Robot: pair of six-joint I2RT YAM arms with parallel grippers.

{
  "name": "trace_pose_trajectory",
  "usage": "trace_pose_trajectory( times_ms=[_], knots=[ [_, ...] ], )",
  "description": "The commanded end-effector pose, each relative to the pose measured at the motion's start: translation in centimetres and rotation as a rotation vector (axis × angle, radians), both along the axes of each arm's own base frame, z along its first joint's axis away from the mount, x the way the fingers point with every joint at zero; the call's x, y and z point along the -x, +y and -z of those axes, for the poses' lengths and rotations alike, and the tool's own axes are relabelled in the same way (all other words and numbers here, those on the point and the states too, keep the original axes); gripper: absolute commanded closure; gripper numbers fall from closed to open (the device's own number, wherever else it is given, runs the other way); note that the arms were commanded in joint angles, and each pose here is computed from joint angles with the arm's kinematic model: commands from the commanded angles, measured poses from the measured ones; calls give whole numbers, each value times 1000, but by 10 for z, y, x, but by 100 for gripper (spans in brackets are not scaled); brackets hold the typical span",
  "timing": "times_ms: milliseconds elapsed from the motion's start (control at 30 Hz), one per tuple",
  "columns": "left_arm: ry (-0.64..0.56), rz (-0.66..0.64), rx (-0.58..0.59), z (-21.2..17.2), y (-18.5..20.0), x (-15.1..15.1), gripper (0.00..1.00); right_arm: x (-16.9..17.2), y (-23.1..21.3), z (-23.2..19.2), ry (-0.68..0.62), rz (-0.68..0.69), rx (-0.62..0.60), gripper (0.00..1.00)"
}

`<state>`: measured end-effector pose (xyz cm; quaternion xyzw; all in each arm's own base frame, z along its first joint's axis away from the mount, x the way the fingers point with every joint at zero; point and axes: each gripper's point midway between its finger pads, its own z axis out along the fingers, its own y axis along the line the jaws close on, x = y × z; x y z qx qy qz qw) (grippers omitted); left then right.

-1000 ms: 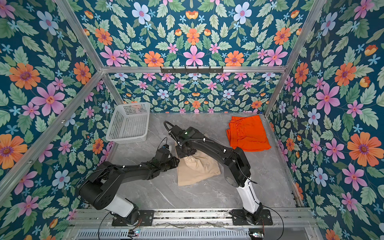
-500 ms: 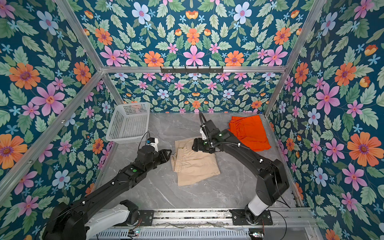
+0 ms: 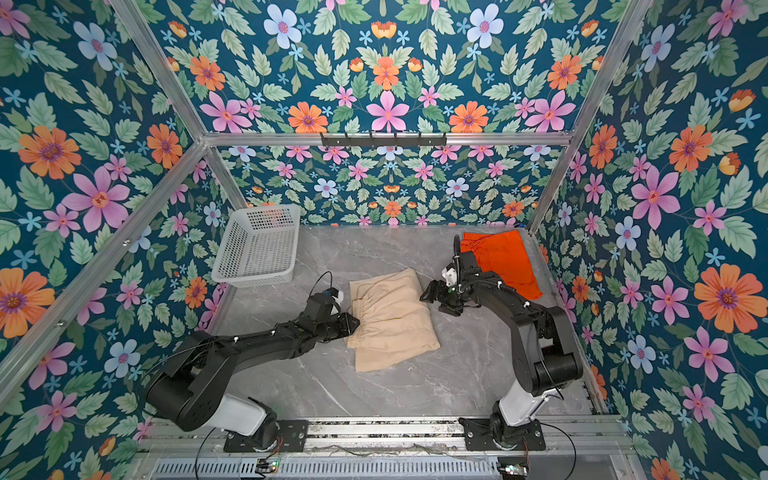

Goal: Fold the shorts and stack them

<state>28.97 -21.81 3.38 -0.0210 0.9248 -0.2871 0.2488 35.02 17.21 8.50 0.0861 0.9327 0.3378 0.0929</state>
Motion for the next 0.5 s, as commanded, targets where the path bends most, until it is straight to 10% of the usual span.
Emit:
trace_pose_trajectory(
  times_ms=[0,467],
  knots=[
    [-2,21,-48,12,5,2,75,-3,14,3,-34,-118,-103,23],
    [8,25,-81,26,6,-1,74,-5,52,31,7,-266,-331,26]
  ],
)
